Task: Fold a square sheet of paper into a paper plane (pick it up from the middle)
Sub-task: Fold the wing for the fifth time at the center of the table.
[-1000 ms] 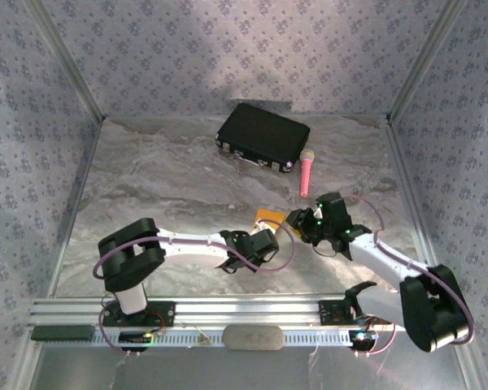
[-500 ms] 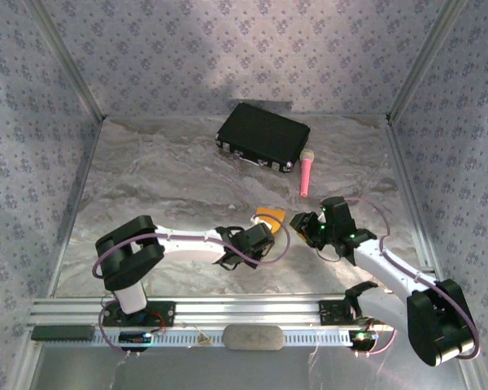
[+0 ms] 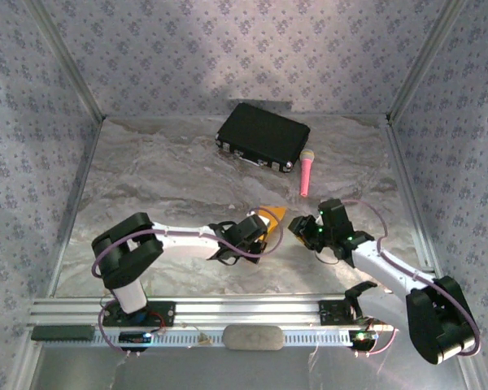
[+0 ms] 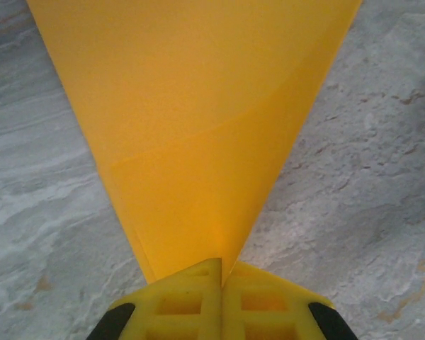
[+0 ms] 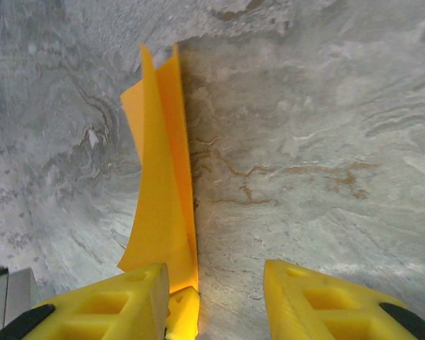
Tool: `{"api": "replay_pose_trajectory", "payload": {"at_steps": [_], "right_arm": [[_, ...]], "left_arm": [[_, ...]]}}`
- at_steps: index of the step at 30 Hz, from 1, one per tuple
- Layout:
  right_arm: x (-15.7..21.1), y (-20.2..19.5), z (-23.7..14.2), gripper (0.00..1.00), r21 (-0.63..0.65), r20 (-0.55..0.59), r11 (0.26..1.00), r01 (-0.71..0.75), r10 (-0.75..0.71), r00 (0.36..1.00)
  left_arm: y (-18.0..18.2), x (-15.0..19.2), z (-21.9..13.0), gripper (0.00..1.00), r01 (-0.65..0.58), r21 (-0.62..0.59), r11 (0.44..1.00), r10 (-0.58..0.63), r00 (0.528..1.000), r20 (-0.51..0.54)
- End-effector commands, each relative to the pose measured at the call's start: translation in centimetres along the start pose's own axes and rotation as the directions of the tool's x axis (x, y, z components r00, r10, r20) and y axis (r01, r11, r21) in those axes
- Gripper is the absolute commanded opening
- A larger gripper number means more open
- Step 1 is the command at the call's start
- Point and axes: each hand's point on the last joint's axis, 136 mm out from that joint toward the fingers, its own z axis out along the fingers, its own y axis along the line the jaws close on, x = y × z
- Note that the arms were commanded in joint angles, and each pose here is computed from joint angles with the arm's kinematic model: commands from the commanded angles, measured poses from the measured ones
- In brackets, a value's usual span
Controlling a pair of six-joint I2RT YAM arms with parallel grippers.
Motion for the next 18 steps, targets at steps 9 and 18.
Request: {"api": "replay_pose_trajectory", "payload": {"at_steps": [9,18], "right_arm": [[2.5,3.6,2.0,0.23,-0.098,-0.053,0.947,0.306,-0.312,0.948],[3.8,4.4,4.7,0.10,-0.160,-0.141,0.936,0.313,-0.335,0.932]], "left_arm": [[-0.2,3.1,1.2,0.00,0.143,0.229,0.963,-0.109,0.982,-0.156],[-0.2,3.8,2.1,0.00,0.224,0.295,0.929,-0.161,0.961,-0.224]]}}
